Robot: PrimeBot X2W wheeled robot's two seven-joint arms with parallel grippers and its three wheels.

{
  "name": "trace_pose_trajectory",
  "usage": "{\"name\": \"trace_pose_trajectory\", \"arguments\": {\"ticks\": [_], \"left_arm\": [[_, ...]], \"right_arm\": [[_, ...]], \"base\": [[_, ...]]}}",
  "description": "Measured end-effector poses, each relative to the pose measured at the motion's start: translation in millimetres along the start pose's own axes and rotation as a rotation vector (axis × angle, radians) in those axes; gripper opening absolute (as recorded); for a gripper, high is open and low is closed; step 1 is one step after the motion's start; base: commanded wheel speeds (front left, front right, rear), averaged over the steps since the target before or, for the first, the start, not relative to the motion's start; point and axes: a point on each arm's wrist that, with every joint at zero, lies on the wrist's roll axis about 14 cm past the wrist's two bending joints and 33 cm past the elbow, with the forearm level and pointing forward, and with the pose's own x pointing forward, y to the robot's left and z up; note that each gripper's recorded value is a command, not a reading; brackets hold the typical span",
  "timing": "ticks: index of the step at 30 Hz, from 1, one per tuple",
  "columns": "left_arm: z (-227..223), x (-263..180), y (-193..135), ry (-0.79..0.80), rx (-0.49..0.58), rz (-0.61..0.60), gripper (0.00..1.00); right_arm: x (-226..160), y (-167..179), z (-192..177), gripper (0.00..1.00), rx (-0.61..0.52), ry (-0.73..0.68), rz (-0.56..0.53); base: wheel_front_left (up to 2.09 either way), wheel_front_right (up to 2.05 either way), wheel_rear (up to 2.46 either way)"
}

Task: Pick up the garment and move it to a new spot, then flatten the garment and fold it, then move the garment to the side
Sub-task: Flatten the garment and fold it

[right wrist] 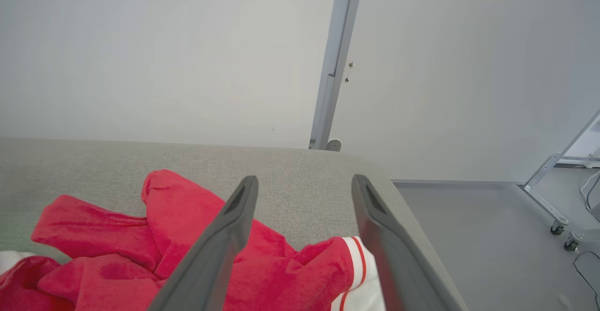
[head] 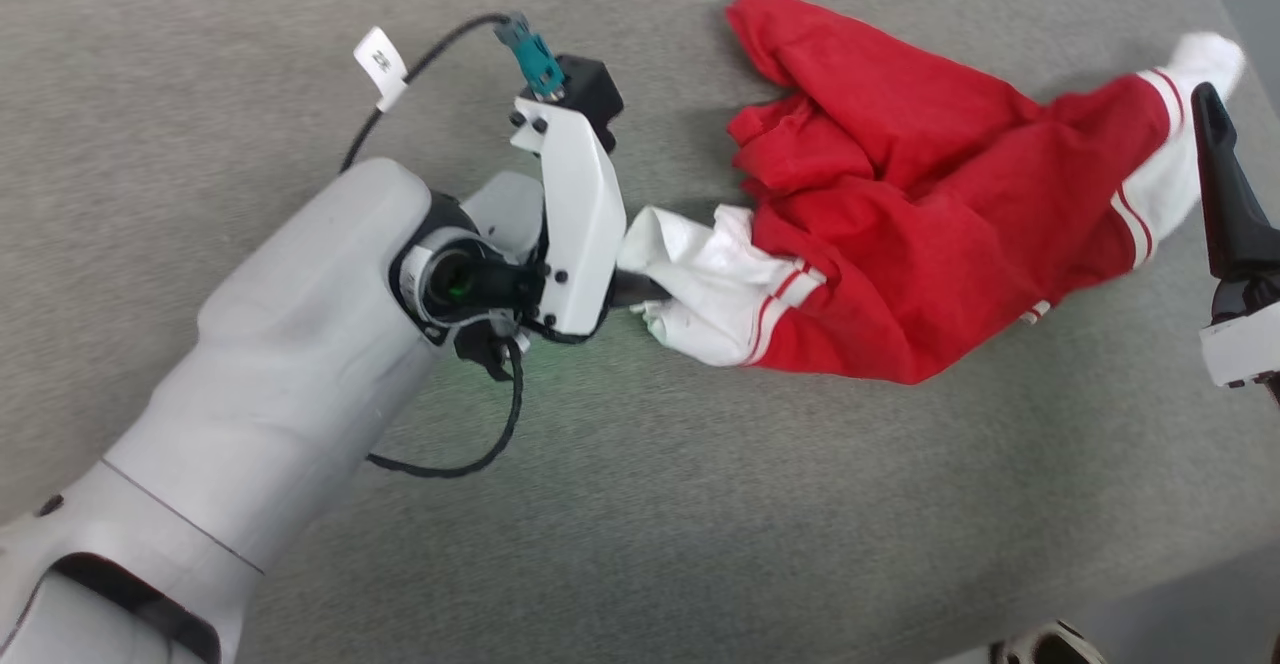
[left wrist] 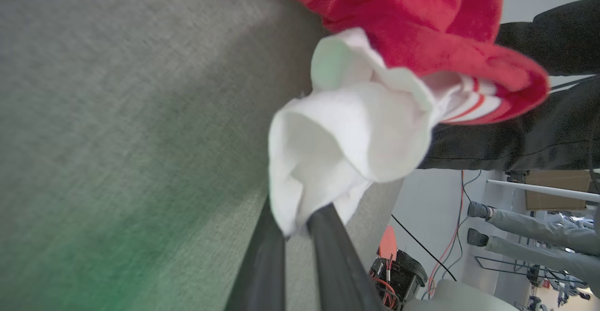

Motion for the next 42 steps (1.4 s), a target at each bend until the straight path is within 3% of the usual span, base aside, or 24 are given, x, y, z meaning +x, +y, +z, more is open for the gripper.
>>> {"name": "trace_pose_trajectory", "arguments": {"ticks": [4,9,20,28,35,36,37,38,39,40,42], "left_arm": [[8,-24,11,-0.071,-0.023,0.039,0.00],[7,-75,47,-0.196,-0.102,0.146,0.00],[-96,-170,125,-0.271,-0.349,0.436,0.00],[-142,-205,151,-0.280,-0.485,0.574,0.00],[-147,-205,159,-0.283,-0.480,0.615,0.00],[-146,-205,160,-0.290,-0.476,0.618,0.09],[-146,-205,160,-0.290,-0.476,0.618,0.33],[-145,-205,161,-0.300,-0.471,0.625,0.49],[-145,-207,162,-0.311,-0.467,0.633,0.79],[-145,-208,163,-0.324,-0.463,0.641,1.00],[-144,-211,163,-0.352,-0.443,0.654,1.00]], "right_arm": [[5,16,0,1.00,0.004,-0.010,0.046],[15,56,7,1.00,0.023,-0.054,0.158],[29,131,10,1.00,0.061,-0.084,0.368],[32,146,19,1.00,0.060,-0.100,0.412],[29,136,23,1.00,0.051,-0.104,0.388],[28,135,22,1.00,0.050,-0.102,0.386],[28,135,22,1.00,0.050,-0.102,0.386],[28,134,23,1.00,0.049,-0.102,0.383],[27,133,24,1.00,0.048,-0.102,0.381],[27,132,25,1.00,0.047,-0.105,0.379],[26,130,26,1.00,0.046,-0.105,0.375]], "base": [[0.00,0.00,0.00],[0.00,0.00,0.00],[0.00,0.00,0.00],[0.00,0.00,0.00],[0.00,0.00,0.00],[0.00,0.00,0.00],[0.00,0.00,0.00],[0.00,0.00,0.00],[0.00,0.00,0.00],[0.00,0.00,0.00],[0.00,0.00,0.00]]}}
